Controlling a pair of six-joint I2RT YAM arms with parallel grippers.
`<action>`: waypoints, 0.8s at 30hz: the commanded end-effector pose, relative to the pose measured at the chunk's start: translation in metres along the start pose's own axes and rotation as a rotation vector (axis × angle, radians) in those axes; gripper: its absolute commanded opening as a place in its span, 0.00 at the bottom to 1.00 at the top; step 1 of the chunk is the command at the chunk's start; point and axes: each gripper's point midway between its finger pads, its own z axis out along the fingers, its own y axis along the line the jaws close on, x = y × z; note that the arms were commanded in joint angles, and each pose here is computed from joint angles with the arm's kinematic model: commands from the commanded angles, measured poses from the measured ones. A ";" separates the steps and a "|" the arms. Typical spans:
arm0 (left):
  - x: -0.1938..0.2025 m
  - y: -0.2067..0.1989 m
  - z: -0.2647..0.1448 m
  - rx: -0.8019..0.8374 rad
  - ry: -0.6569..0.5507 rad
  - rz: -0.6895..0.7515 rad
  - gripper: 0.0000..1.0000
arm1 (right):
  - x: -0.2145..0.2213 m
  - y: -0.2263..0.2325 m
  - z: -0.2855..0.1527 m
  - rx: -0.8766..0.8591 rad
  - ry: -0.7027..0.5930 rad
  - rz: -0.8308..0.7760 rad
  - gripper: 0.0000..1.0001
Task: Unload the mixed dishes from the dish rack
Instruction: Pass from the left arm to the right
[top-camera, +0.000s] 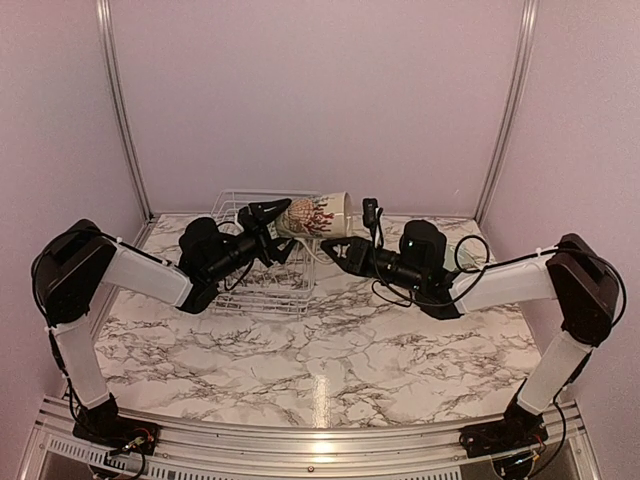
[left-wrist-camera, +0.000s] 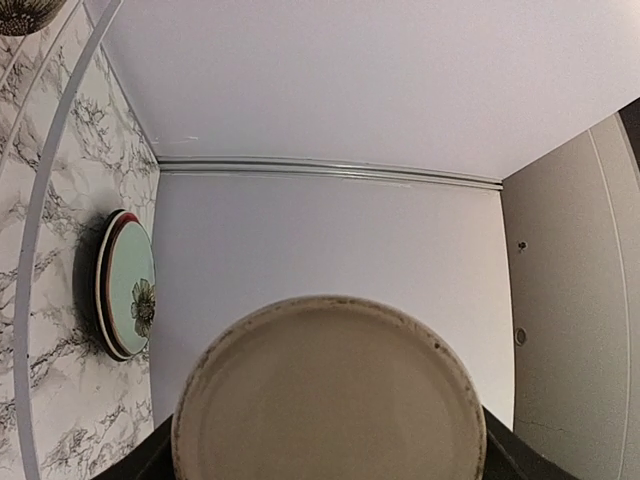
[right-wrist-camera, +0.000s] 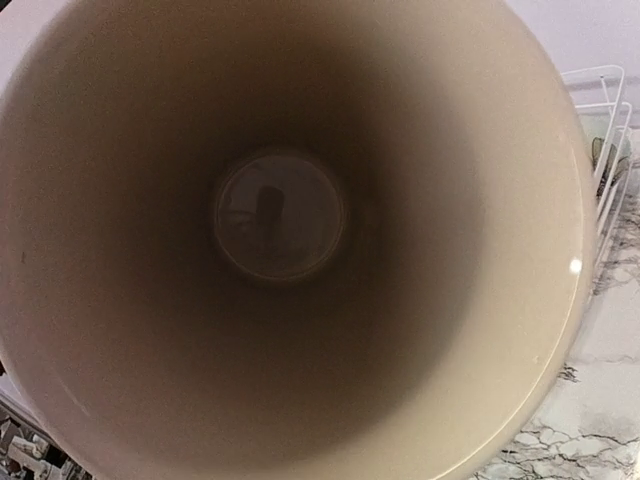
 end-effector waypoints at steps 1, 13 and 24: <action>0.044 -0.115 -0.025 0.497 0.131 0.155 0.00 | -0.029 0.013 -0.001 -0.046 -0.120 0.021 0.17; 0.043 -0.097 -0.023 0.454 0.141 0.156 0.27 | -0.054 0.016 -0.024 -0.097 -0.213 0.040 0.00; 0.035 -0.070 -0.018 0.315 0.139 0.240 0.99 | -0.100 0.028 -0.069 -0.088 -0.294 -0.034 0.00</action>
